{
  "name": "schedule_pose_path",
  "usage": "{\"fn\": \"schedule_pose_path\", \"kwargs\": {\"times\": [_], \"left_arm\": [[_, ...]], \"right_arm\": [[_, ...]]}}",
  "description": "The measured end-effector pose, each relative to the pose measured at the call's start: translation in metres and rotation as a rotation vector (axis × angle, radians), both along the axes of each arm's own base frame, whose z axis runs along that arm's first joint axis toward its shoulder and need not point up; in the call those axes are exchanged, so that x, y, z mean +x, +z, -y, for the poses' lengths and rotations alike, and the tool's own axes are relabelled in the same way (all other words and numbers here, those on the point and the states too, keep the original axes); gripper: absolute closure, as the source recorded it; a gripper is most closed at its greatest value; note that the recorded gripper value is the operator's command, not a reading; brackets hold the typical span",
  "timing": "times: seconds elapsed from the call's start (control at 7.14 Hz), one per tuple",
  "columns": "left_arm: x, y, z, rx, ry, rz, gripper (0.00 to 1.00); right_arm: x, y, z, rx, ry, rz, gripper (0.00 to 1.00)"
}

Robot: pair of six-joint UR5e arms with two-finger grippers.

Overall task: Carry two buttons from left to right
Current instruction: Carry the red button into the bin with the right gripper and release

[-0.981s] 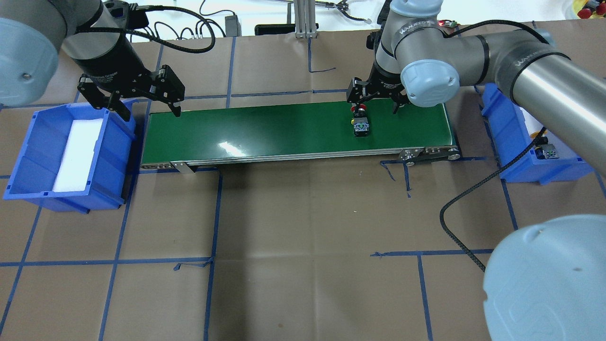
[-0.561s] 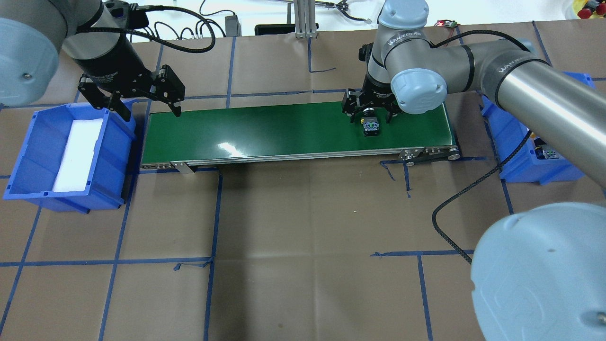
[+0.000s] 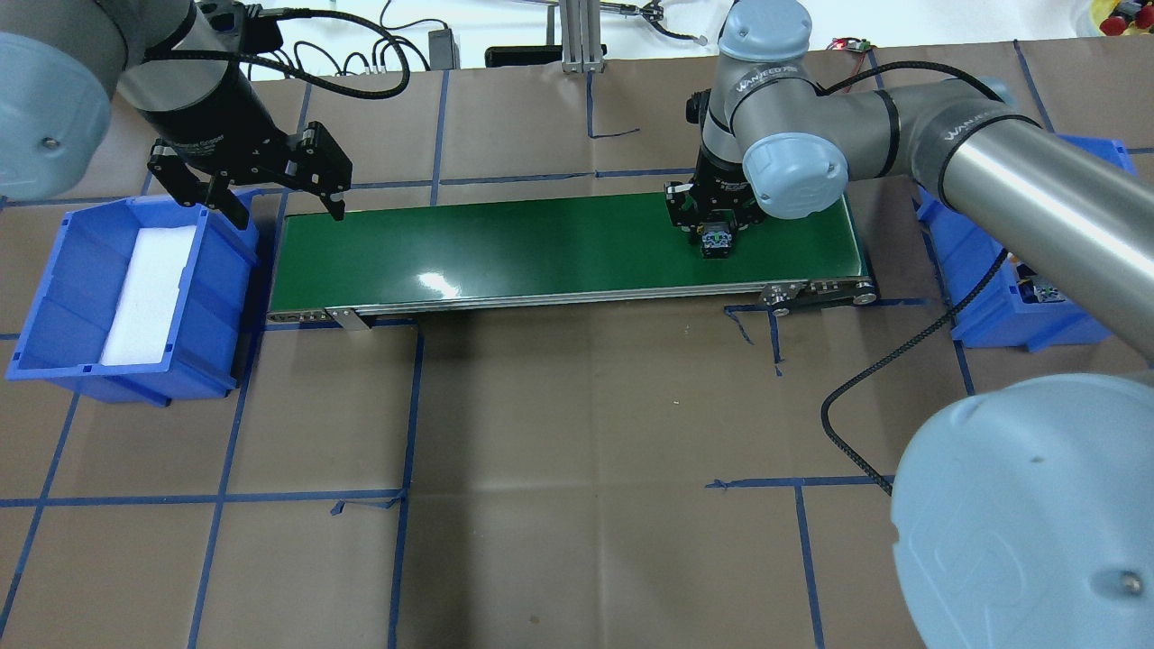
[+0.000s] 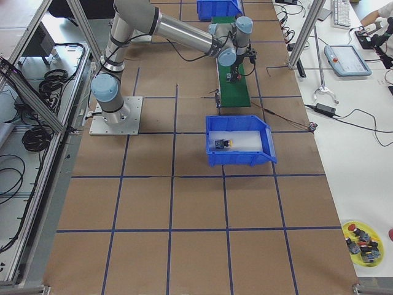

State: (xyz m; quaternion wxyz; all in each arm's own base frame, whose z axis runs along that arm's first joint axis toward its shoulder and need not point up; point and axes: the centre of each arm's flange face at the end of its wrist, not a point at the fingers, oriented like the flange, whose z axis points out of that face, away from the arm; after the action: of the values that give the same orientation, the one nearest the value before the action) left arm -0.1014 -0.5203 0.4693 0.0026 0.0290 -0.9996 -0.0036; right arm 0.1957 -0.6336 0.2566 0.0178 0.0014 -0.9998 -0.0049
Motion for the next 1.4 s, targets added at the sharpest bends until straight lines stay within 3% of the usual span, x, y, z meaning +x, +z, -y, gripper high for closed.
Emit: {"fn": "schedule_pose_path", "kwargs": {"times": [0.28, 0.42, 0.84, 1.12, 1.4], "left_arm": [[0.000, 0.001, 0.000, -0.001, 0.000, 0.000, 0.01], [0.000, 0.001, 0.001, -0.002, 0.001, 0.000, 0.01], [0.000, 0.002, 0.001, -0.004, 0.002, 0.001, 0.01], [0.000, 0.002, 0.000, -0.004, 0.002, 0.001, 0.01], [0.000, 0.002, 0.001, -0.004, 0.001, 0.001, 0.01]], "right_arm": [[-0.039, 0.051, -0.002, -0.049, 0.008, -0.029, 0.98], [-0.079, 0.080, -0.006, -0.042, -0.002, -0.027, 0.98], [-0.262, 0.134, -0.015, -0.039, 0.012, 0.009, 0.98], [-0.340, 0.143, -0.014, -0.062, 0.059, 0.000, 0.97], [-0.375, 0.100, 0.000, -0.022, 0.091, 0.020, 0.97]]}}
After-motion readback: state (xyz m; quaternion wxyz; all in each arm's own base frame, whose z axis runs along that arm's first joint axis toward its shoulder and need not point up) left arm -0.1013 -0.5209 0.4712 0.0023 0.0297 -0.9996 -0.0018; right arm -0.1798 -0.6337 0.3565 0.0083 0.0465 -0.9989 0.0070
